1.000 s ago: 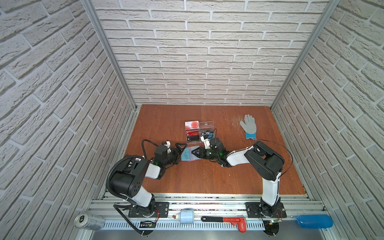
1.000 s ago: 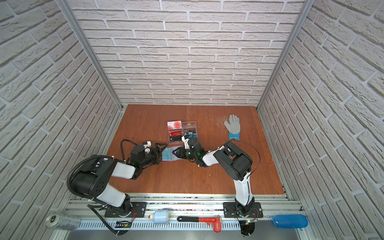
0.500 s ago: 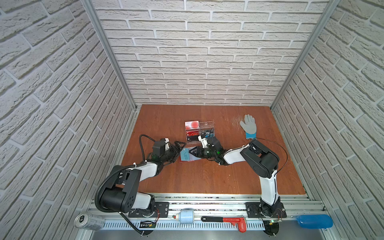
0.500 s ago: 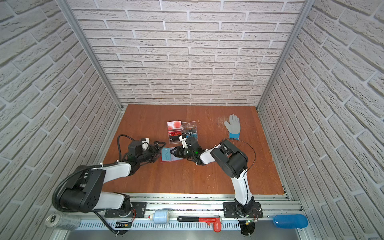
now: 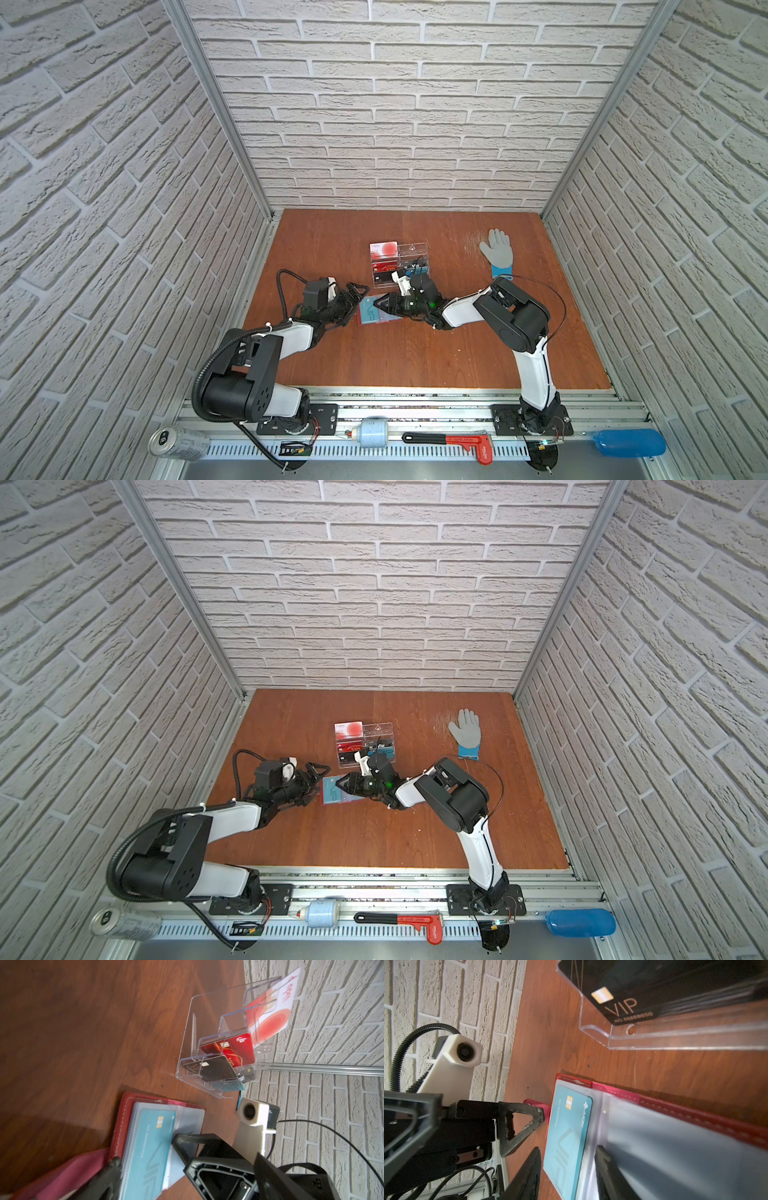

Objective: Take the credit cards out of the card holder

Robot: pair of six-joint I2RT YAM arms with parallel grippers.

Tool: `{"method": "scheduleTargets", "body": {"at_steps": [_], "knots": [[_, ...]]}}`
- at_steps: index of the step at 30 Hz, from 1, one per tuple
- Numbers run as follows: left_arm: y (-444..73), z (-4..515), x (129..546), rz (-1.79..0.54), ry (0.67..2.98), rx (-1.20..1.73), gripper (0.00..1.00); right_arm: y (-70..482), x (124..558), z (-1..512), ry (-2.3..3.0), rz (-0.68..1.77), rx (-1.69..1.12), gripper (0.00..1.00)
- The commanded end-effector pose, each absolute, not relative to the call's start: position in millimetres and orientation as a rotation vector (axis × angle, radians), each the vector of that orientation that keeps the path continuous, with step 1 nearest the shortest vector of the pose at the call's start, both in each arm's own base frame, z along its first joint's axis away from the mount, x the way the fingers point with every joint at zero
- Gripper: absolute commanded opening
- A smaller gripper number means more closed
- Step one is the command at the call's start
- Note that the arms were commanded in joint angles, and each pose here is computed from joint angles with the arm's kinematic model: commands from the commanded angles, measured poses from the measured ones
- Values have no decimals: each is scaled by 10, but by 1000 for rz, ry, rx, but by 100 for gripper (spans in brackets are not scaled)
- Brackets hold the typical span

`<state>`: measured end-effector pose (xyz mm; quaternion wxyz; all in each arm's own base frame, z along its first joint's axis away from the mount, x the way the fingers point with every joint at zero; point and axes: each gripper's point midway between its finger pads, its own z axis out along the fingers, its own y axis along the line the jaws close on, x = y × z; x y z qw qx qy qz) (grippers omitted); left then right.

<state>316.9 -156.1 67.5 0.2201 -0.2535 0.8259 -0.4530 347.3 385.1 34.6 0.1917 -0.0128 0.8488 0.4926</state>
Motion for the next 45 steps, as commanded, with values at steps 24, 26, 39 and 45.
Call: {"method": "scheduleTargets", "body": {"at_steps": [24,26,39,45], "knots": [[-1846,553,3248,-1340,2261,-660,98,3900,3359,260,2377,1429,-42,43],[-1873,526,3238,-1348,2264,-663,98,3903,3367,260,2360,1446,-26,43],[-1894,425,3200,-1350,2275,-681,98,3819,3416,319,2243,1510,103,42],[-1929,398,3177,-1354,2280,-678,98,3840,3463,399,2125,1606,147,42]]}}
